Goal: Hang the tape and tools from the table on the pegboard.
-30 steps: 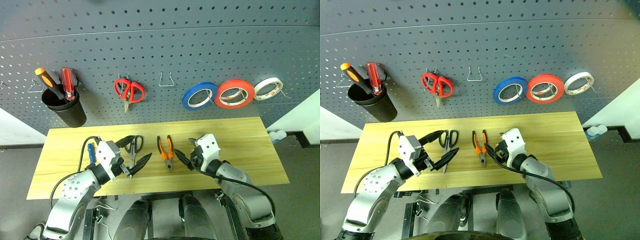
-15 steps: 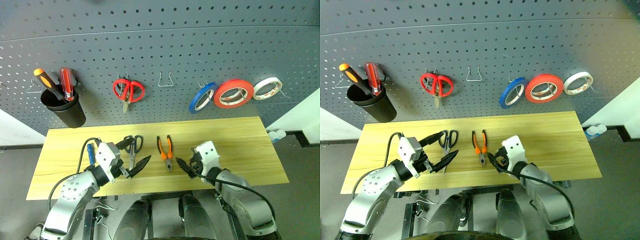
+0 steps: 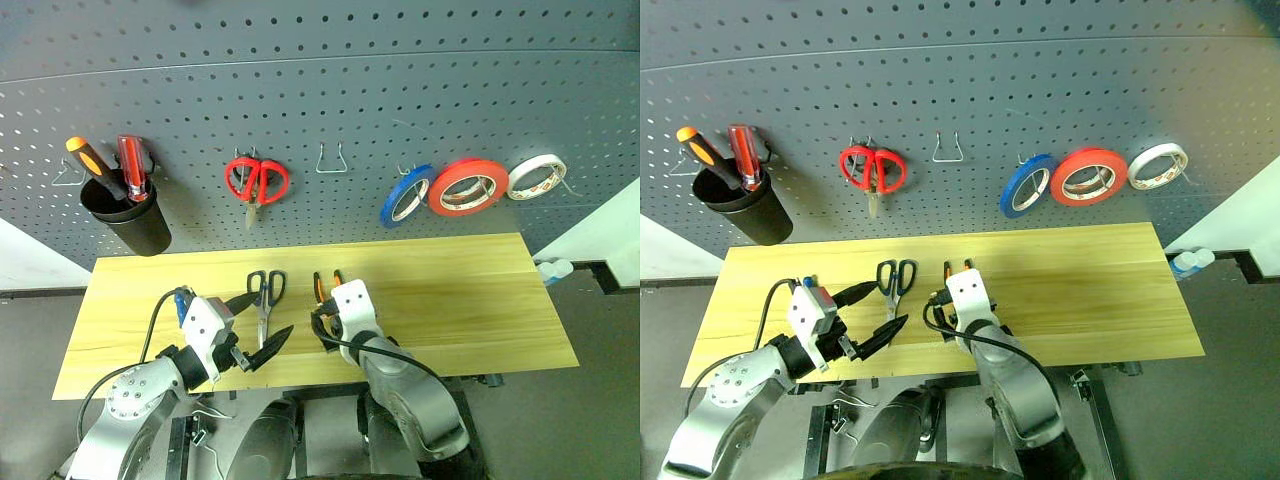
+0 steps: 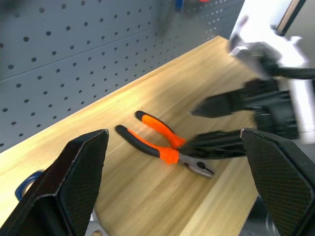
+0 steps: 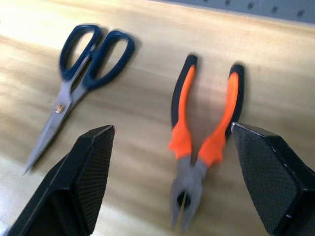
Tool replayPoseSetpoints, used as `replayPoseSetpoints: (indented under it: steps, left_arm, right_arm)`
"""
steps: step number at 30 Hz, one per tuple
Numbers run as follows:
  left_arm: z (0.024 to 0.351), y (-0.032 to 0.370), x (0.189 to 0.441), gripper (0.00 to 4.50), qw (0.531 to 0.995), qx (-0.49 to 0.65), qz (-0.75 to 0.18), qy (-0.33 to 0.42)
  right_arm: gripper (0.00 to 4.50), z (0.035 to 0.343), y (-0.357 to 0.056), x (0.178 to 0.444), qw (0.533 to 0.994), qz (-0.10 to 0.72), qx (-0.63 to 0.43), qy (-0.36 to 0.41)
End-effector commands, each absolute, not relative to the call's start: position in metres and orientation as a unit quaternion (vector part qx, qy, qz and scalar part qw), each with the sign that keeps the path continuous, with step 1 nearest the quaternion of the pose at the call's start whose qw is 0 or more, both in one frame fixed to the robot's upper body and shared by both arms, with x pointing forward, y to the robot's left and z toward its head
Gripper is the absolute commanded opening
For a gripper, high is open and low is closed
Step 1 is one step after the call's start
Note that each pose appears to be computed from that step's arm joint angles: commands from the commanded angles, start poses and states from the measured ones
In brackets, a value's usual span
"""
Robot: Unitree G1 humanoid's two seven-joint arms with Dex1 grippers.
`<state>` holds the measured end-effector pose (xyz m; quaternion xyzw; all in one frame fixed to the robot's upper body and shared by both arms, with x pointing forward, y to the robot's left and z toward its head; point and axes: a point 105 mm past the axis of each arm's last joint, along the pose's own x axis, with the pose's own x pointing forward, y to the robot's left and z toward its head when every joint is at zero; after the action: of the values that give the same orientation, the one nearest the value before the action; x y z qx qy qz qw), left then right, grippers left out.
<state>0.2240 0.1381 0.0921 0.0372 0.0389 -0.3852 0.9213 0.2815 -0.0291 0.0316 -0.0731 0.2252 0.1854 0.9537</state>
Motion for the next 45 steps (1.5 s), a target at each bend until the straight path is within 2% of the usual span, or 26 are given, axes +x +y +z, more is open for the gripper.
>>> replayPoseSetpoints:
  steps: [1,6,10,18,28,45]
  left_arm:
    - [0.101,0.137,0.220,4.50,0.922,0.035,-0.384,0.025]
    - [0.101,0.138,0.215,4.50,0.925,0.032,-0.378,0.032]
    - [0.100,0.137,0.213,4.50,0.926,0.029,-0.376,0.036]
    - [0.099,0.135,0.210,4.50,0.927,0.024,-0.372,0.042]
    - [0.098,0.133,0.206,4.50,0.927,0.020,-0.372,0.049]
    - [0.099,0.134,0.201,4.50,0.926,0.019,-0.372,0.061]
  right_arm:
    - [3.96,0.041,-0.020,0.292,0.961,0.169,-0.060,0.213]
    - [3.96,0.039,-0.027,0.307,0.964,0.132,-0.077,0.220]
    - [3.96,0.039,-0.015,0.311,0.961,0.141,-0.077,0.227]
    - [3.96,0.047,0.019,0.299,0.952,0.186,-0.078,0.232]
    - [3.96,0.047,0.033,0.290,0.946,0.203,-0.083,0.240]
    - [3.96,0.041,0.036,0.303,0.954,0.133,-0.072,0.261]
